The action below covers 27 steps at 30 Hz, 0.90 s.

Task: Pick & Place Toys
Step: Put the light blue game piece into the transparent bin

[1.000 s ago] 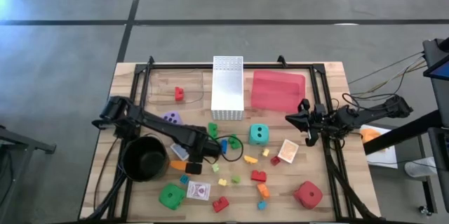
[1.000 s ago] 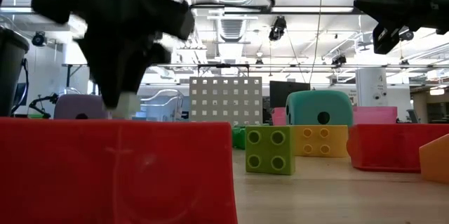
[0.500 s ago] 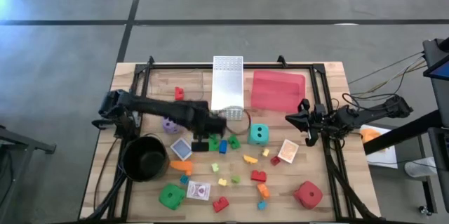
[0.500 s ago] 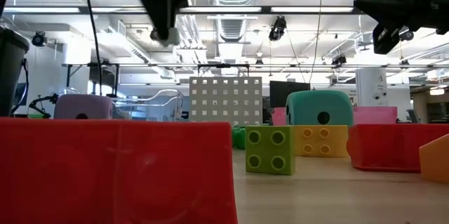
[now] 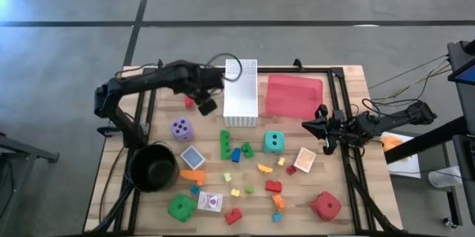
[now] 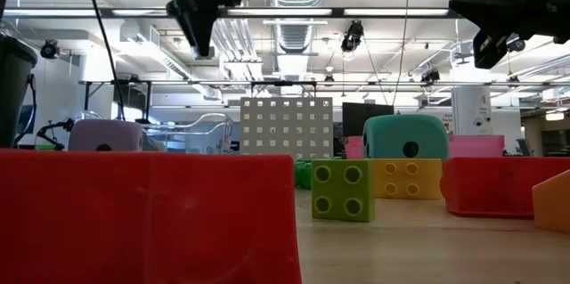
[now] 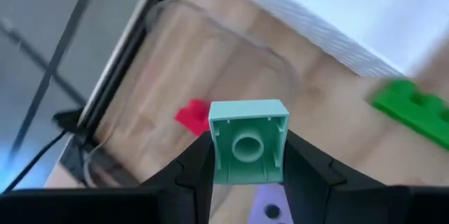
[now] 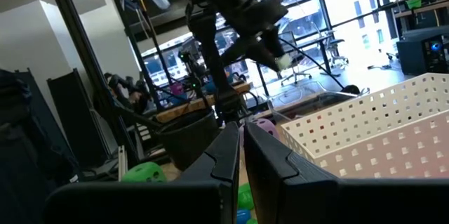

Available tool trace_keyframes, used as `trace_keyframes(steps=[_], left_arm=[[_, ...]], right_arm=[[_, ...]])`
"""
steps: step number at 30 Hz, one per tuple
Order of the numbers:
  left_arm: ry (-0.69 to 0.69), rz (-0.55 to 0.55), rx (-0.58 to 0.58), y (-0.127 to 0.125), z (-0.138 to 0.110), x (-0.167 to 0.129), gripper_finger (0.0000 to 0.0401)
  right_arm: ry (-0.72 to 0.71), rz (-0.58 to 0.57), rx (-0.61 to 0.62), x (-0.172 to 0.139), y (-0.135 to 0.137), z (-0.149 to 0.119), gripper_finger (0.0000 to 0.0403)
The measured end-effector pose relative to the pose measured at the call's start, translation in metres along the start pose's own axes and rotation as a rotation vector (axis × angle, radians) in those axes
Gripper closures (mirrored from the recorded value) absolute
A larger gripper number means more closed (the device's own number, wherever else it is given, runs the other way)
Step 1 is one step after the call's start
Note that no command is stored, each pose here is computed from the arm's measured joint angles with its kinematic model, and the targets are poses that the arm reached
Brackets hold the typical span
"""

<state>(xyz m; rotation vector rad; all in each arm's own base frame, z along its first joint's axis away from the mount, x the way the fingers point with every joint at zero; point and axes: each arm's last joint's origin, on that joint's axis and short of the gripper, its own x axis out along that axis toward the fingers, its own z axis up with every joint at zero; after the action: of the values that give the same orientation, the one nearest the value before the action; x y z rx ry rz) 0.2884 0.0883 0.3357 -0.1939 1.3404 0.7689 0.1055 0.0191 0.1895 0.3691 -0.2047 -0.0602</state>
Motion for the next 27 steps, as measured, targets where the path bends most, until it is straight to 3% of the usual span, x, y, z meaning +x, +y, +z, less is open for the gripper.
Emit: trace_keyframes(steps=[7, 14, 27], left_arm=[[0.069, 0.075, -0.192, 0.032, 0.009, 0.028, 0.0274], [0.177, 0.12, -0.292, 0.062, 0.005, 0.06, 0.0274], [0.3, 0.016, -0.469, 0.089, -0.009, 0.109, 0.0274]], right_arm=[[0.0, 0.0, 0.0, 0.0, 0.0, 0.0, 0.0382], [0.0, 0.0, 0.0, 0.0, 0.0, 0.0, 0.0382], [0.0, 0.0, 0.0, 0.0, 0.0, 0.0, 0.0382]])
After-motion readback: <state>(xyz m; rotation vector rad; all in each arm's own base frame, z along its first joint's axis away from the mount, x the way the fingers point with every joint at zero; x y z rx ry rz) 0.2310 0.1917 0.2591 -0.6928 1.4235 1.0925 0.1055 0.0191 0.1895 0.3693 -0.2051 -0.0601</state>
